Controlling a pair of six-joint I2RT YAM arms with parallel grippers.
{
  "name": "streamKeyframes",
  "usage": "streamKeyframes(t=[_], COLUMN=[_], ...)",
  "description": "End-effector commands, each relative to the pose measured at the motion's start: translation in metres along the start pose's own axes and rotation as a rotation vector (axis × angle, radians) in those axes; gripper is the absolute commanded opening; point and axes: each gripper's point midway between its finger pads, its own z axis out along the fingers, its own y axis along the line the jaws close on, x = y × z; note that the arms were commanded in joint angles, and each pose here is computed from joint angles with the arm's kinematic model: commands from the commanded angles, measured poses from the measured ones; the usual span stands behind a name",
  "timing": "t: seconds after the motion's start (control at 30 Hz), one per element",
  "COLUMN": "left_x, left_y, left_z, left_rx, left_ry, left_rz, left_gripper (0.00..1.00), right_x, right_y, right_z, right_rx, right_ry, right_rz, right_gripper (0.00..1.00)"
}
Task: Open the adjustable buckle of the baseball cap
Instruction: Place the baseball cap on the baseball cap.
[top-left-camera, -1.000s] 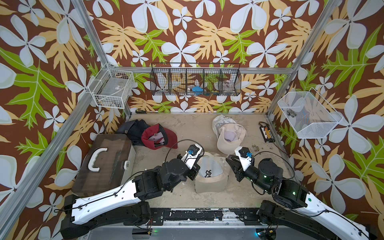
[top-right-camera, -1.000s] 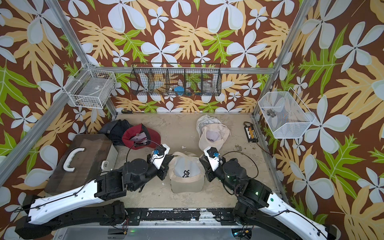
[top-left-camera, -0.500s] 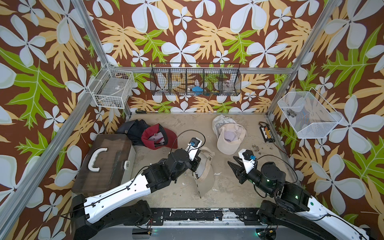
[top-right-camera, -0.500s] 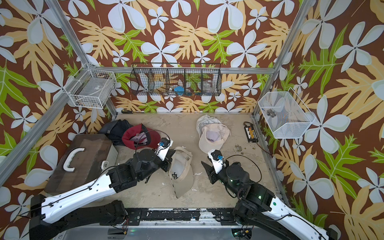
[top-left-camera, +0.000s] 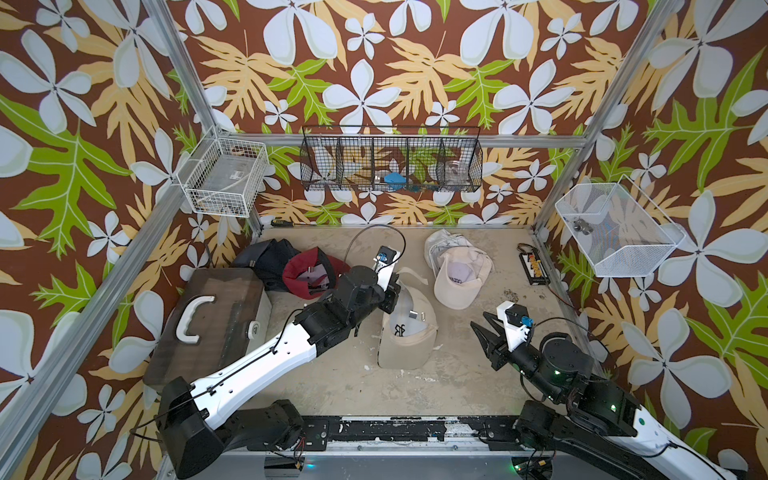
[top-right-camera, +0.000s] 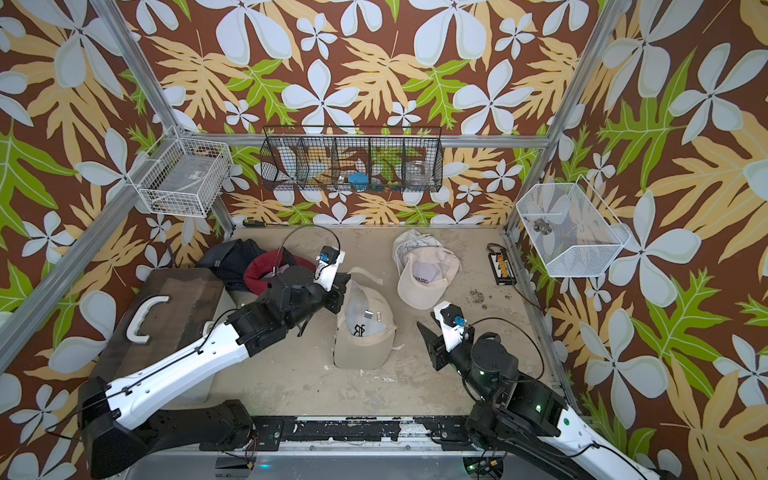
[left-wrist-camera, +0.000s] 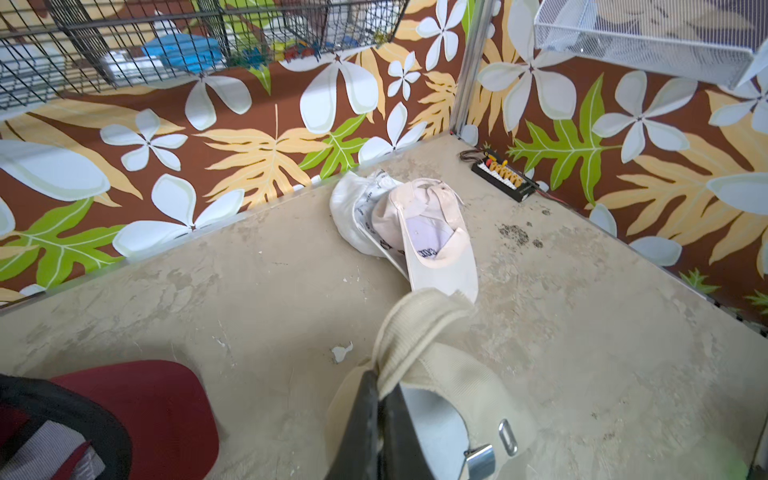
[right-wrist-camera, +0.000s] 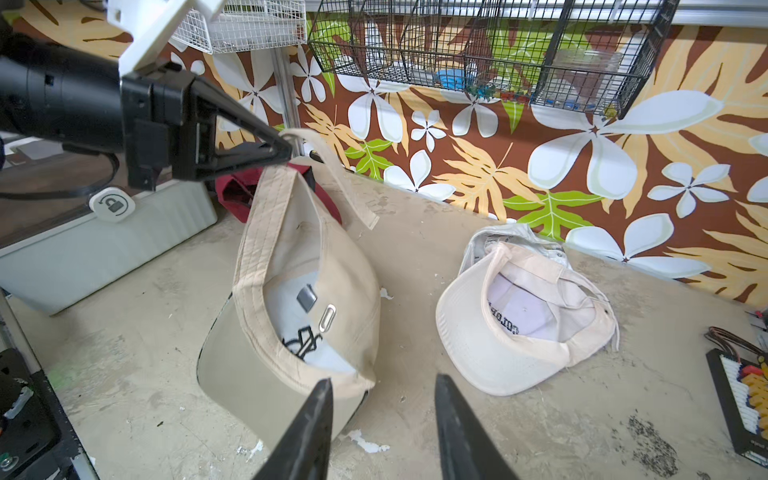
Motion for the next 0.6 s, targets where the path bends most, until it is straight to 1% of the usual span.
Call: streamKeyframes(t=[0.0, 0.13, 0.23, 0.43, 0.57], left_x=[-0.026, -0.045, -0.055, -0.071, -0.077], left_y=[0.011, 0.032, 0.04, 0.057, 0.075], left_z=[0.002, 0.007, 0.007, 0.006, 0.006], left_rx=[-0.004, -0.031, -0.047, -0.084, -0.102], left_ry=[-0.049, -0.068, -0.081, -0.1, -0.112], left_rz=[0.009, -0.007, -0.004, -0.004, -0.03], left_gripper=[0.0, 0.0, 0.0, 0.0, 0.0], right_x=[0.003, 0.002, 0.003, 0.007, 0.007], right_y=[0.0, 0.0, 0.002, 0.002, 0.001], right_z=[-0.004, -0.006, -0.006, -0.001, 0.0], right_rx=[-0.01, -0.015, -0.027, -0.014, -0.006], right_ry=[0.003, -0.01, -0.005, 0.02, 0.021], right_rz=[0.003, 0.02, 0.019, 0.014, 0.016], right_gripper=[0.43, 0.43, 0.43, 0.43, 0.43])
